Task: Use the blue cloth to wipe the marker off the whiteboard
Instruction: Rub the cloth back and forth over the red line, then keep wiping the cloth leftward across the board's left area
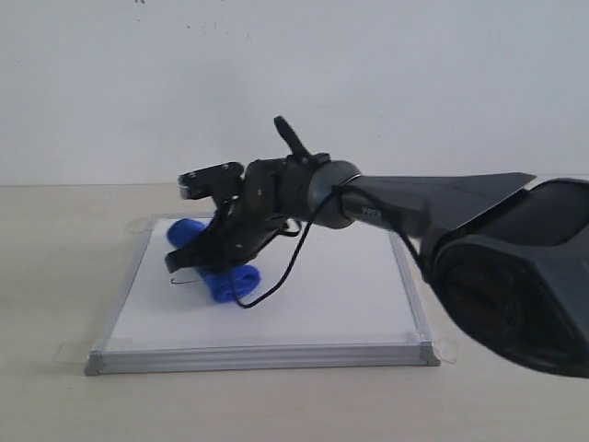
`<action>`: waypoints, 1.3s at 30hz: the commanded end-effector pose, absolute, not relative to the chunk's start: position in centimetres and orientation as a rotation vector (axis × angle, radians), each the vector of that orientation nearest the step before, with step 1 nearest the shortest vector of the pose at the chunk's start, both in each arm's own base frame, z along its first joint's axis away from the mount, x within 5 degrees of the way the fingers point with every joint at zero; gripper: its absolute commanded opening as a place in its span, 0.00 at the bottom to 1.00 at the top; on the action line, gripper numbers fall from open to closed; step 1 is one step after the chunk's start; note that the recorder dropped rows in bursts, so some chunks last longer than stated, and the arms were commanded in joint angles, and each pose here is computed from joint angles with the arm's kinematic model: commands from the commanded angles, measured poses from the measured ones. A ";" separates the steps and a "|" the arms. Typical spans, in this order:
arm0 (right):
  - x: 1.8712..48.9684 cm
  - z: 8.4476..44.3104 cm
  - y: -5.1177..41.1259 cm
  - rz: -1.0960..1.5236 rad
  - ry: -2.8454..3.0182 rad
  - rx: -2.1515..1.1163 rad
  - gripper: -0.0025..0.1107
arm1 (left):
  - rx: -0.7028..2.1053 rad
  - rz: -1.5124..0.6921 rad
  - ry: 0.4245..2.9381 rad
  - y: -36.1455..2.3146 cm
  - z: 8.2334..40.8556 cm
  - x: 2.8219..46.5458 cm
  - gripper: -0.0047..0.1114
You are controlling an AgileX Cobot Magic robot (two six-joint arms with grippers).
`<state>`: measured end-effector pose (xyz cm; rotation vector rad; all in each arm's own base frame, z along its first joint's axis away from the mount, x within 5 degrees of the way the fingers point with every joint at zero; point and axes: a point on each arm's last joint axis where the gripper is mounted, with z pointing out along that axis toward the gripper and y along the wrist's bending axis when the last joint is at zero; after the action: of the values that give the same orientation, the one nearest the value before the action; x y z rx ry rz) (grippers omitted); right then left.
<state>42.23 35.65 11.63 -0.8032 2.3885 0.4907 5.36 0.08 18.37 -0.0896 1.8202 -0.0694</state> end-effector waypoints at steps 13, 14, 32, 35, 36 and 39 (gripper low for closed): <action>45.8 10.6 31.9 0.348 2.442 -0.697 0.02 | -0.080 -0.069 1.820 0.1 18.3 5.4 0.07; 45.8 10.6 31.9 0.350 2.436 -0.692 0.02 | -0.080 -0.069 1.820 0.1 18.3 5.4 0.07; 41.6 13.5 37.2 0.456 2.266 -1.033 0.02 | -0.080 -0.069 1.820 0.1 18.3 5.4 0.07; 43.5 12.0 34.2 0.355 2.370 -0.996 0.02 | -0.080 -0.069 1.820 0.1 18.3 5.4 0.07; 44.2 11.1 32.8 0.218 2.435 -0.933 0.02 | -0.080 -0.069 1.820 0.1 18.3 5.4 0.07; 44.6 10.9 31.7 0.030 2.473 -0.863 0.02 | -0.080 -0.069 1.820 0.1 18.3 5.4 0.07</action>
<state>44.54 32.77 11.93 -0.8605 2.4136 0.1583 5.36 0.08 18.37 -0.0896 1.8202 -0.0694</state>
